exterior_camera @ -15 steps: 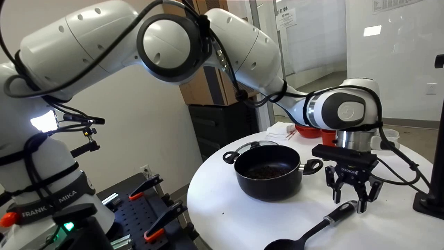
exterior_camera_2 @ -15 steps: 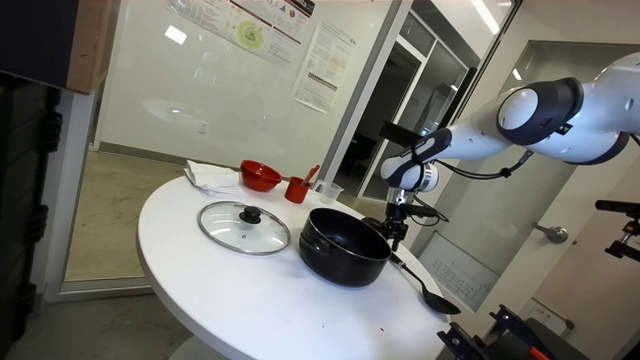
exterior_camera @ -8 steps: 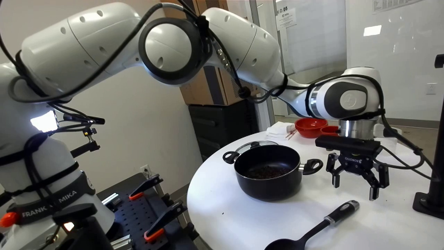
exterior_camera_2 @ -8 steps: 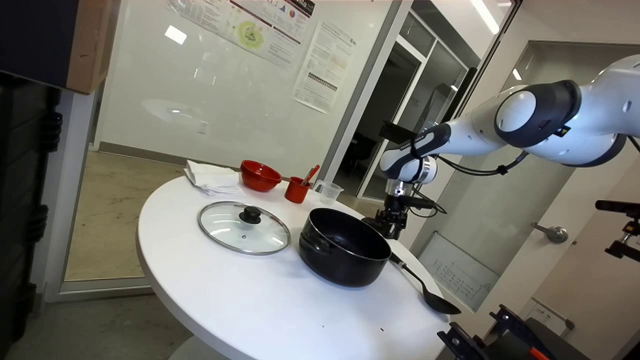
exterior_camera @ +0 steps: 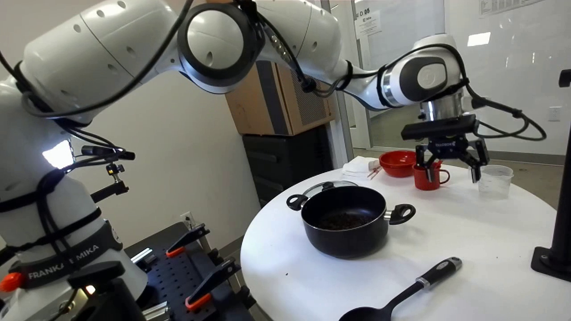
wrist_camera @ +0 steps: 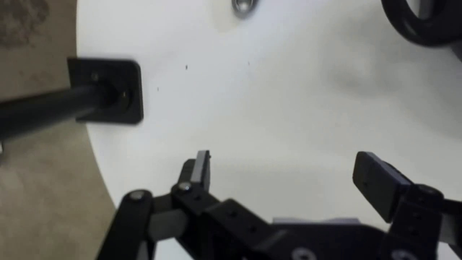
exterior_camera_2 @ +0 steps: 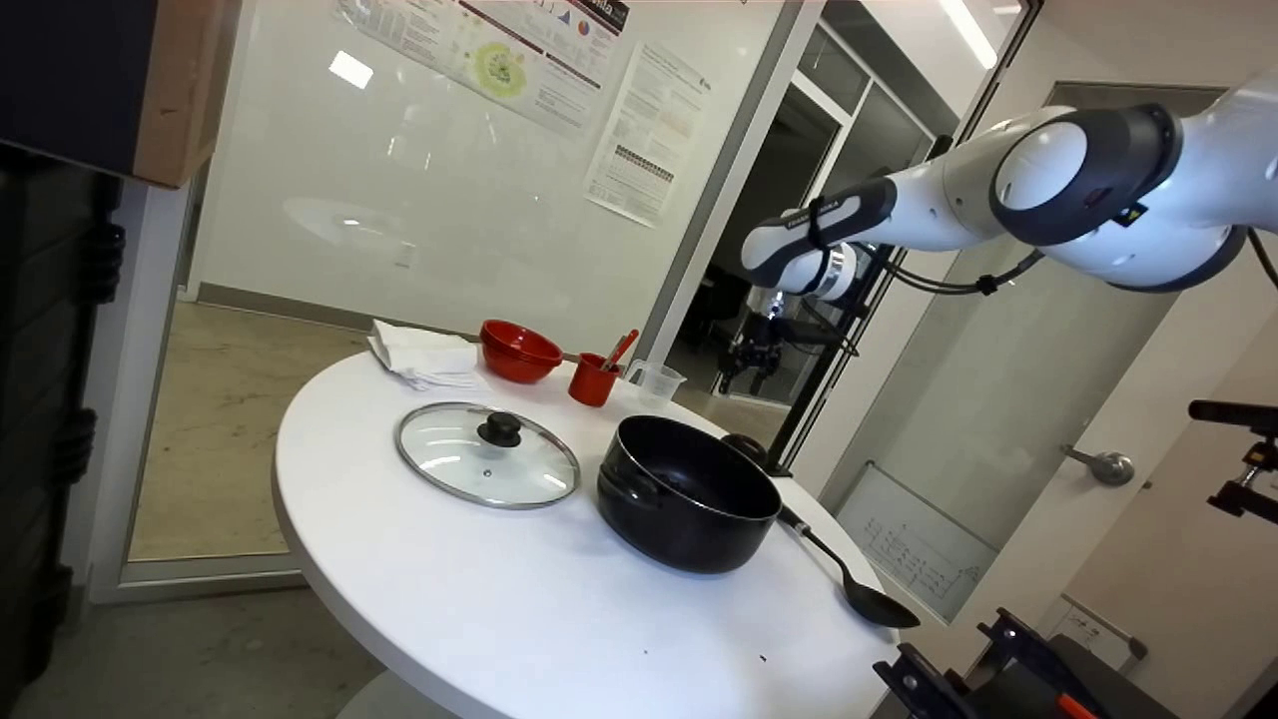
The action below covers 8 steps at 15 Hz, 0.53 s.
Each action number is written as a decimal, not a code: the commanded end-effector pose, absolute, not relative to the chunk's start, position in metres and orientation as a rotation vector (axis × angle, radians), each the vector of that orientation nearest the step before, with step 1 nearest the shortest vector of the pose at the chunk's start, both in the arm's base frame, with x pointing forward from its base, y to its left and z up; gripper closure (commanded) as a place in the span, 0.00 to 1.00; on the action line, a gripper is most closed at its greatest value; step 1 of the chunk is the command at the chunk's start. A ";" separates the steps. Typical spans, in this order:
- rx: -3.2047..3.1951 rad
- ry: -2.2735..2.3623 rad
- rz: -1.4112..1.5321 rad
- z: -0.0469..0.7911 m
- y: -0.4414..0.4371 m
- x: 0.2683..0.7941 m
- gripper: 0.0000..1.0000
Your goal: Remove the black ladle from the black pot and put it on the table, put the lid on the black pot
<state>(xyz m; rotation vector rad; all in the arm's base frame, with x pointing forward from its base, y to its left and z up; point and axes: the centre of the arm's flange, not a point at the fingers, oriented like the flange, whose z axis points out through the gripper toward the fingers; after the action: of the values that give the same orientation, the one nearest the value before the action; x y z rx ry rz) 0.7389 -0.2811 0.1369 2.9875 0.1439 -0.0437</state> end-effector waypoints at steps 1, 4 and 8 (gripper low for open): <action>2.956 0.389 0.144 0.215 -0.224 0.740 0.00; 2.916 0.585 0.331 0.271 -0.172 0.753 0.00; 2.849 0.870 0.531 0.321 -0.094 0.751 0.00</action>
<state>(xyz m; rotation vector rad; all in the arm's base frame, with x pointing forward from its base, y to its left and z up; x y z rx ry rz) 0.7975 -0.1397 0.2949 2.8813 0.6782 0.4430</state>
